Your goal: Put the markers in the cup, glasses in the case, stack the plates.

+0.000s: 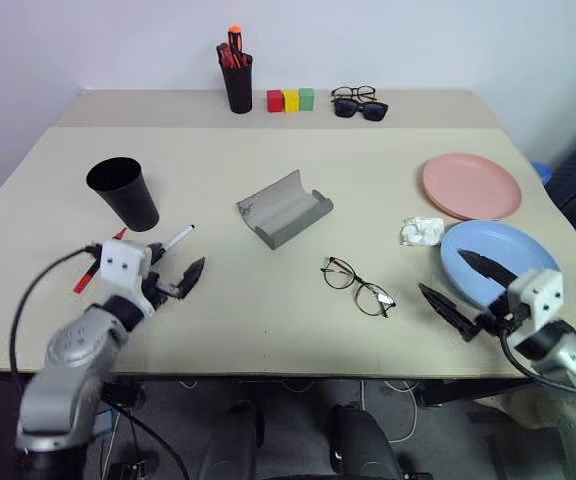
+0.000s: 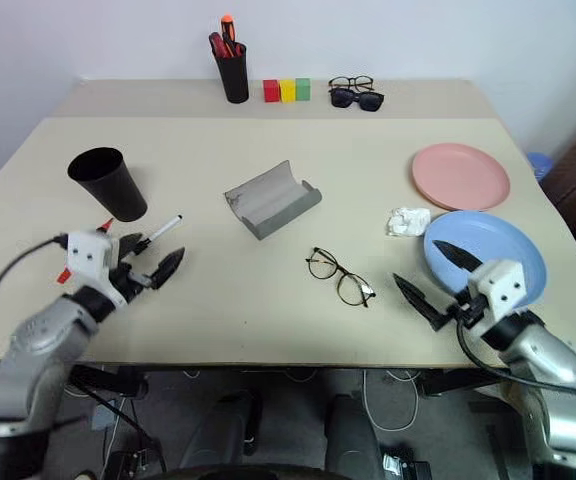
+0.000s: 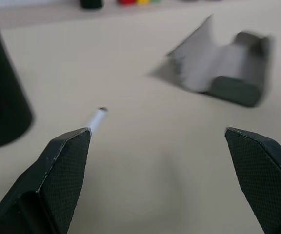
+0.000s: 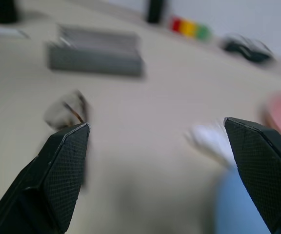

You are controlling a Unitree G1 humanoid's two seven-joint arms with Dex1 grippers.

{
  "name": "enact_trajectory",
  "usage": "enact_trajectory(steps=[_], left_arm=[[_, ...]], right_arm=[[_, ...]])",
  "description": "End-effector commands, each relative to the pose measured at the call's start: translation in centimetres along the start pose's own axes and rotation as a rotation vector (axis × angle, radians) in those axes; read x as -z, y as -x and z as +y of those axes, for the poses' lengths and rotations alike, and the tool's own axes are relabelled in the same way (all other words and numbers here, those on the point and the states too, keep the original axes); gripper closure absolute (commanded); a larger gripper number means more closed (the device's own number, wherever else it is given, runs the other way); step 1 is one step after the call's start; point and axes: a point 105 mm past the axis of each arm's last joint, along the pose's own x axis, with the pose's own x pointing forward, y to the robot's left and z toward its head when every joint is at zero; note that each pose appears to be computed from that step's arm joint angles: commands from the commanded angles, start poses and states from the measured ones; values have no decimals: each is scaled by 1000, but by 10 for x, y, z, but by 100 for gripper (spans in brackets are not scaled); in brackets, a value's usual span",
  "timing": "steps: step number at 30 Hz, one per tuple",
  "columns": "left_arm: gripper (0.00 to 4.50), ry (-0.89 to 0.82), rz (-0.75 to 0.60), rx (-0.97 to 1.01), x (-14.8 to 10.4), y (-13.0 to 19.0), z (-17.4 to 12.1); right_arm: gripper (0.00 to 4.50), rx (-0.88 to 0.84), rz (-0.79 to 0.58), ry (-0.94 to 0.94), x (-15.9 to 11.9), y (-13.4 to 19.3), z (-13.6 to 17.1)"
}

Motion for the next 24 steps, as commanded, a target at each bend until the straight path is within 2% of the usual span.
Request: enact_trajectory(steps=[1,5,10,17,24], left_arm=[[0,-48,106,42,-12,-4,19],[0,-86,218,83,-22,-17,40],[0,-113,291,128,-28,-28,50],[0,-165,374,205,-29,-40,50],[0,-150,565,253,-11,-49,50]], right_arm=[[1,-158,-63,2,-13,-21,15],[1,-302,-91,-5,-17,-38,28],[1,-430,-109,-22,-20,-45,43],[1,-460,-125,-19,-22,-51,49],[1,-438,-134,-25,-20,-51,50]])
